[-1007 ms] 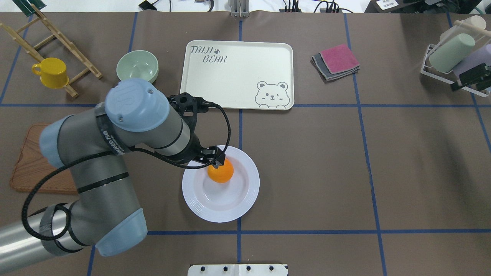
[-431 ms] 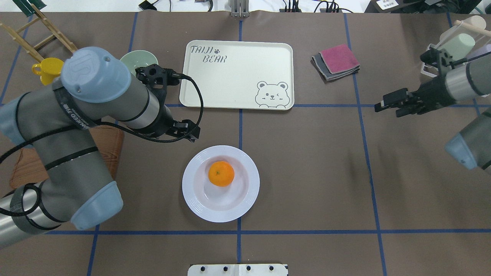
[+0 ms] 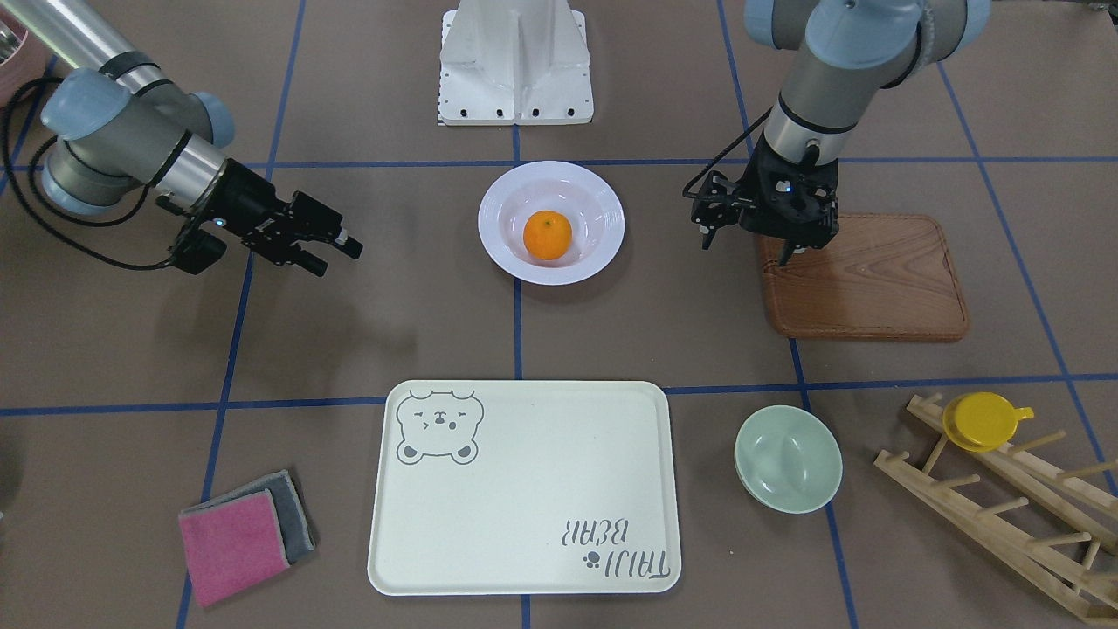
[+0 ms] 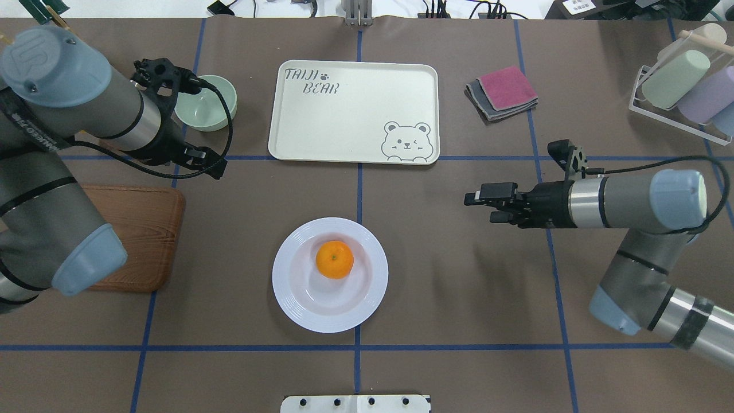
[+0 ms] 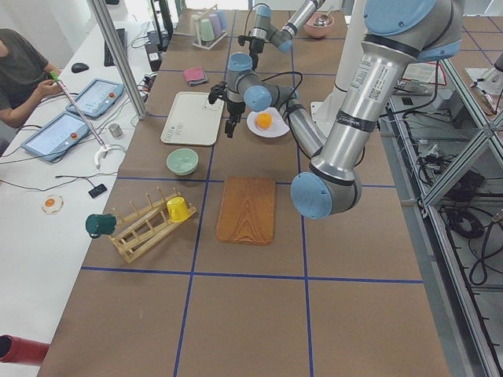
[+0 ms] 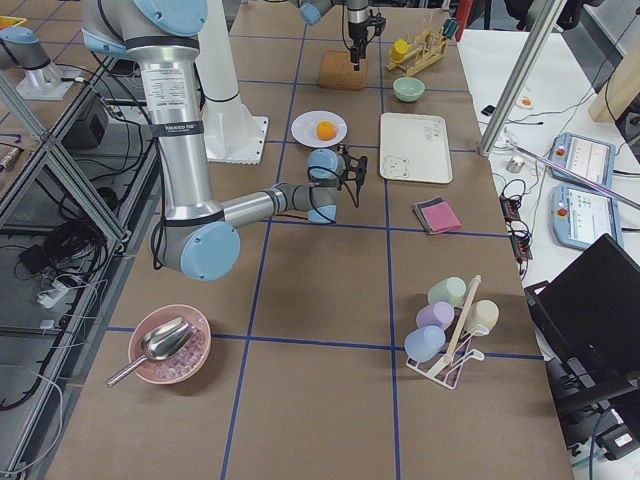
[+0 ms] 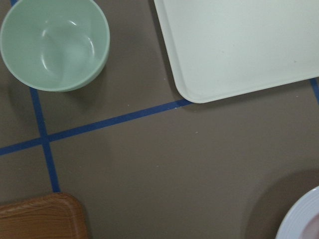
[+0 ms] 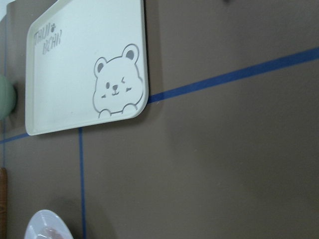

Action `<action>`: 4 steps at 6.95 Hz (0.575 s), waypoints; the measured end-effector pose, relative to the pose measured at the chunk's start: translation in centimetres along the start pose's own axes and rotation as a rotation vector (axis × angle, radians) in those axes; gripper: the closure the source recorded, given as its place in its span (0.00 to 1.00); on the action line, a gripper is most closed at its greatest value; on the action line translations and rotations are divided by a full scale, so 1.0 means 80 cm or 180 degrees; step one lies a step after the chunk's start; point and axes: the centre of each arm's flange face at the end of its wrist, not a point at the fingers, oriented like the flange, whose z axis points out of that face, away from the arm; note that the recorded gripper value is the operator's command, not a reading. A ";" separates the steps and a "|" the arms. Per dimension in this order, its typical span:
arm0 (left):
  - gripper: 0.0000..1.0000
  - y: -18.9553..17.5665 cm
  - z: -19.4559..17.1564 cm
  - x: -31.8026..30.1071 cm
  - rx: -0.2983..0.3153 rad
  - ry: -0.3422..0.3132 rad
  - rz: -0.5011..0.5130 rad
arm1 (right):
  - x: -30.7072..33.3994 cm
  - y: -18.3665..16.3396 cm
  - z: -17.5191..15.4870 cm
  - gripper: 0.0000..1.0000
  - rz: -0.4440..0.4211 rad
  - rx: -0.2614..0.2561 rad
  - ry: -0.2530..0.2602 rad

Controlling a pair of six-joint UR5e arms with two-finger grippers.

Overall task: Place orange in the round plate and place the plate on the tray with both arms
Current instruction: 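Open and withdraw the left gripper while the right gripper reaches toward the plate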

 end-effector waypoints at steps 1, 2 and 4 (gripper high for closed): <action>0.01 -0.001 -0.001 -0.010 0.0003 -0.0023 0.0007 | -0.014 0.042 0.027 0.00 0.0116 0.0035 -0.0130; 0.01 -0.001 -0.002 -0.020 -0.0004 -0.0037 0.0019 | -0.029 0.085 0.042 0.00 0.0172 -0.0010 -0.0244; 0.01 -0.004 -0.006 -0.067 -0.0070 -0.0059 0.0144 | -0.046 0.176 0.070 0.00 0.0237 -0.0001 -0.0411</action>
